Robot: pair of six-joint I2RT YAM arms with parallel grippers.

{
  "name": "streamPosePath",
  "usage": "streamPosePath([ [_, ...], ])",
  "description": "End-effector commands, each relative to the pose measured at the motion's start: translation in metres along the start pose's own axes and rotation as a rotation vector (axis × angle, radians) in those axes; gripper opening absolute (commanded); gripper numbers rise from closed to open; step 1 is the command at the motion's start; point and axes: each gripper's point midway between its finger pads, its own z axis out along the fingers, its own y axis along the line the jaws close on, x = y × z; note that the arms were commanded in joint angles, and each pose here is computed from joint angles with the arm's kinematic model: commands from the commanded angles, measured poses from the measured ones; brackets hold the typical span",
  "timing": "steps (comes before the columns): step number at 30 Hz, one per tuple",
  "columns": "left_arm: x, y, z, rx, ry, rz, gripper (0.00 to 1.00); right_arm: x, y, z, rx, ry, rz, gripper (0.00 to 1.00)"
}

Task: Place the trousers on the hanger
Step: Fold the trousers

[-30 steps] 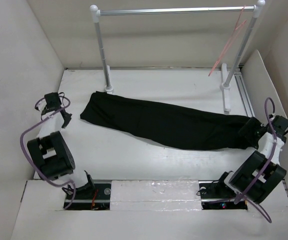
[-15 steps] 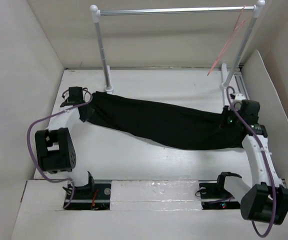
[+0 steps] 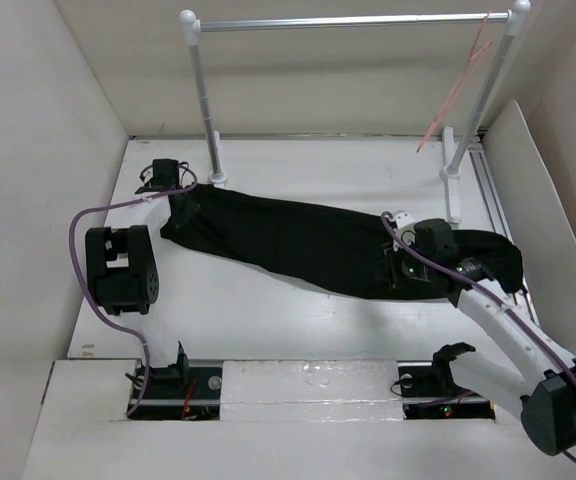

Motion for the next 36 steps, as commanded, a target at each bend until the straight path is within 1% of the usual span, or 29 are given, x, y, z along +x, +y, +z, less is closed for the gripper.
streamPosePath([
  [1, -0.010, -0.005, 0.002, -0.014, -0.023, 0.009, 0.29, -0.029, 0.011, 0.000, 0.006, -0.073, -0.023, 0.34],
  [4, -0.011, -0.002, 0.008, -0.046, -0.020, -0.004, 0.23, -0.036, 0.016, -0.002, 0.016, -0.077, -0.040, 0.35],
  [7, -0.015, -0.003, 0.009, -0.049, -0.034, -0.011, 0.23, -0.042, 0.022, -0.004, 0.016, -0.084, -0.058, 0.35],
  [14, -0.018, -0.010, 0.019, -0.047, -0.019, -0.015, 0.23, -0.043, 0.032, -0.001, -0.001, -0.070, -0.074, 0.35],
  [24, -0.017, -0.004, 0.028, -0.088, -0.006, -0.014, 0.22, -0.064, 0.038, -0.014, 0.003, -0.114, -0.094, 0.36],
  [26, -0.018, -0.004, 0.028, -0.094, -0.009, -0.014, 0.15, -0.064, 0.038, -0.015, 0.003, -0.115, -0.093, 0.36],
  [27, -0.018, -0.003, 0.028, -0.098, -0.008, -0.014, 0.11, -0.064, 0.038, -0.016, 0.003, -0.114, -0.094, 0.37],
  [28, -0.018, -0.002, 0.028, -0.102, -0.011, -0.015, 0.03, -0.063, 0.038, -0.016, 0.005, -0.111, -0.095, 0.36],
  [29, -0.020, -0.002, 0.026, -0.107, -0.019, -0.018, 0.00, -0.063, 0.038, -0.016, 0.005, -0.112, -0.092, 0.37],
  [34, -0.030, -0.003, 0.007, -0.097, -0.063, -0.027, 0.00, -0.059, 0.035, -0.014, 0.014, -0.104, -0.099, 0.37],
  [36, -0.036, -0.003, -0.009, -0.084, -0.100, -0.035, 0.00, -0.056, 0.032, -0.011, 0.026, -0.097, -0.097, 0.37],
])
